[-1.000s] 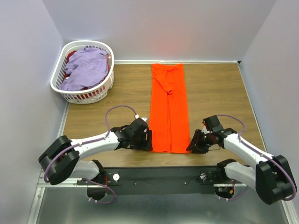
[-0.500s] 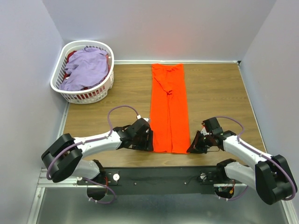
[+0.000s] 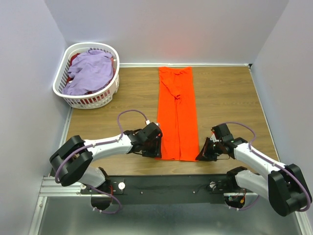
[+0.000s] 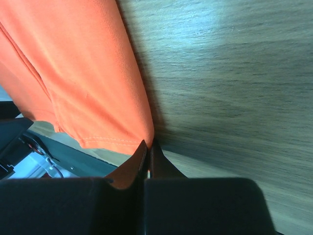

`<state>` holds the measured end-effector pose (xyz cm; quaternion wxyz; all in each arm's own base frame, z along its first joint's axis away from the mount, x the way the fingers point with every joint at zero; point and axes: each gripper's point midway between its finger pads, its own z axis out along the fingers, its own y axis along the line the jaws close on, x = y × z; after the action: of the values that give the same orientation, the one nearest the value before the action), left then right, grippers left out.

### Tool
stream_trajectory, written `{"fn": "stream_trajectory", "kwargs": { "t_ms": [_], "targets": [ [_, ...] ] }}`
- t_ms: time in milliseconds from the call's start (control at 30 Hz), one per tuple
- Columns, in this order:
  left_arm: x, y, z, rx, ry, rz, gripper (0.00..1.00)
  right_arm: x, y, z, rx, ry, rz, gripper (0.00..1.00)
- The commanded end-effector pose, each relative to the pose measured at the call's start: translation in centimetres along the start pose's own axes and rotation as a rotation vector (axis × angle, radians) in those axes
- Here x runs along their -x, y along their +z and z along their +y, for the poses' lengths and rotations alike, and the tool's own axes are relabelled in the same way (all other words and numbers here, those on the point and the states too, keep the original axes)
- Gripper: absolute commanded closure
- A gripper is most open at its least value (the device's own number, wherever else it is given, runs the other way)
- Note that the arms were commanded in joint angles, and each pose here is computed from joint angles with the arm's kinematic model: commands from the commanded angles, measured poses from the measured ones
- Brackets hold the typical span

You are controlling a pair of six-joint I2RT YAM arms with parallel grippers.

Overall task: Fold and stack the t-shirts
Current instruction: Fold the tshirt

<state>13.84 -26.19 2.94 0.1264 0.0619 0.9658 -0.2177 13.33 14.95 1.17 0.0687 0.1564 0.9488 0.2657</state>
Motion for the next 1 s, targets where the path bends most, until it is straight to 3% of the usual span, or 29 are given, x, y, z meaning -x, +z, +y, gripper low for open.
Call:
{"fn": "stream_trajectory", "kwargs": {
  "t_ms": [0, 33, 300, 533, 700, 833, 967],
  "targets": [
    [-0.3, 0.4, 0.6, 0.055, -0.021, 0.021, 0.48, -0.1, 0.2, -0.8, -0.028, -0.015, -0.015, 0.95],
    [-0.4, 0.5, 0.6, 0.057, -0.02, 0.026, 0.52, -0.1, 0.1, -0.7, -0.023, -0.019, -0.018, 0.95],
    [-1.7, 0.8, 1.9, 0.13, -0.021, 0.068, 0.53, 0.1, -0.1, -0.4, -0.008, -0.023, -0.037, 0.94],
    [-2.1, 1.3, 2.4, 0.157, -0.01, 0.085, 0.64, 0.2, 0.0, -0.6, -0.019, -0.026, -0.039, 0.94],
    [-2.1, 1.7, 2.4, 0.164, 0.009, 0.092, 0.81, 0.2, 0.1, -0.7, -0.024, -0.022, -0.038, 0.96],
    [-3.8, 1.8, 2.8, 0.168, 0.015, 0.128, 1.0, -1.2, 0.3, -1.0, -0.021, 0.002, 0.018, 0.99],
    [-5.2, 0.8, 2.5, 0.131, -0.001, 0.139, 1.0, -2.9, 0.0, -2.0, -0.047, 0.022, 0.053, 0.99]
  ]
}}
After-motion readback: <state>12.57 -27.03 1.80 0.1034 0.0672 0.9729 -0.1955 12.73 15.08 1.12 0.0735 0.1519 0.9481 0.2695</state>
